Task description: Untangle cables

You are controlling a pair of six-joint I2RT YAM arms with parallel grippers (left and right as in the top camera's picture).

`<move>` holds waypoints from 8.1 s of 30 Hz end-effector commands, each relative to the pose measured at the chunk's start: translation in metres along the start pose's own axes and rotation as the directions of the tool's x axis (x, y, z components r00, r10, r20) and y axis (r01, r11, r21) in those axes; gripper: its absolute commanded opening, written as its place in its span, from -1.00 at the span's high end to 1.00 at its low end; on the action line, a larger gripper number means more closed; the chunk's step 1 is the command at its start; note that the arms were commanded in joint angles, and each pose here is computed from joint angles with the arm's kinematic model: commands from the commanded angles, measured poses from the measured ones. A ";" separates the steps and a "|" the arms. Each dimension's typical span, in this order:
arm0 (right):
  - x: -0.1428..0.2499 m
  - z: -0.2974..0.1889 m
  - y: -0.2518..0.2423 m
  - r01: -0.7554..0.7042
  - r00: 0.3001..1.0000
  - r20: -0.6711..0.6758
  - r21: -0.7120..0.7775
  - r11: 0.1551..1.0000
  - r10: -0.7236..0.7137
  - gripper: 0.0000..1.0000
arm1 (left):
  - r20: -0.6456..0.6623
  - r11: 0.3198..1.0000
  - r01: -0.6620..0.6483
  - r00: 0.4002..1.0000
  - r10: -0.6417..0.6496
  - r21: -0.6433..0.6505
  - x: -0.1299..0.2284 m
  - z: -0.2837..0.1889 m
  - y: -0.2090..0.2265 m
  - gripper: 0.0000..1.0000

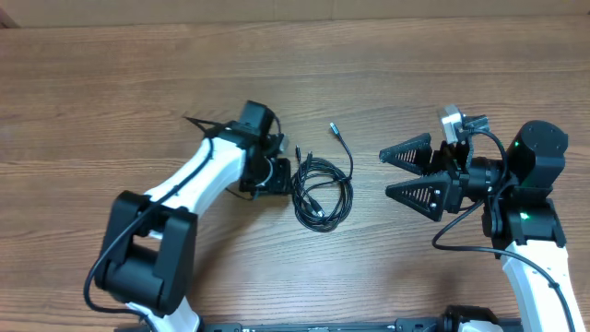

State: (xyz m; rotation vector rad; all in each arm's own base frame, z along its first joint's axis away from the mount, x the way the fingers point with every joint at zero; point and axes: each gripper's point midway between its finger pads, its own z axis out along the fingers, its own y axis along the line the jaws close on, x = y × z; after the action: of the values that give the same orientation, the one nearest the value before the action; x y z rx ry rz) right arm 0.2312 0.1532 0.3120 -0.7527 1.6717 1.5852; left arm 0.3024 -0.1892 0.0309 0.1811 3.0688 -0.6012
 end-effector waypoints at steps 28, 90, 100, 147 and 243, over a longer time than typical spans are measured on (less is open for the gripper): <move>-0.006 0.001 0.007 0.030 1.000 -0.006 -0.013 0.999 -0.031 -1.00 | 0.132 0.978 0.096 0.989 -0.072 -0.186 -0.009 0.027 -0.021 0.29; 0.199 0.011 -0.213 -0.671 0.430 0.503 0.734 -0.107 0.750 0.93 | 0.114 0.961 -0.114 0.983 0.146 -0.252 -0.019 0.022 -0.008 0.92; 0.215 0.058 -0.213 -0.683 0.416 0.482 0.726 -0.086 0.771 0.93 | 0.095 0.981 -0.127 0.985 0.141 -0.146 -0.026 0.014 0.005 0.89; 0.204 0.123 -0.192 -0.626 0.582 0.334 0.766 0.147 0.741 0.59 | 0.107 0.886 0.104 0.992 -0.062 -0.452 -0.047 -0.023 0.148 0.92; 0.180 0.105 -0.218 -0.641 0.637 0.429 0.757 0.130 0.641 0.85 | 0.091 0.905 0.357 0.934 -0.345 -0.229 -0.036 -0.008 0.045 0.37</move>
State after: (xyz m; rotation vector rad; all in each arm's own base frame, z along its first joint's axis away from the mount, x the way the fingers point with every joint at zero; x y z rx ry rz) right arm 0.3105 0.2527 0.0418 0.6678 2.6371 0.8382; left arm 0.3414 -0.1575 0.0227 -0.3475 3.1154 -0.2541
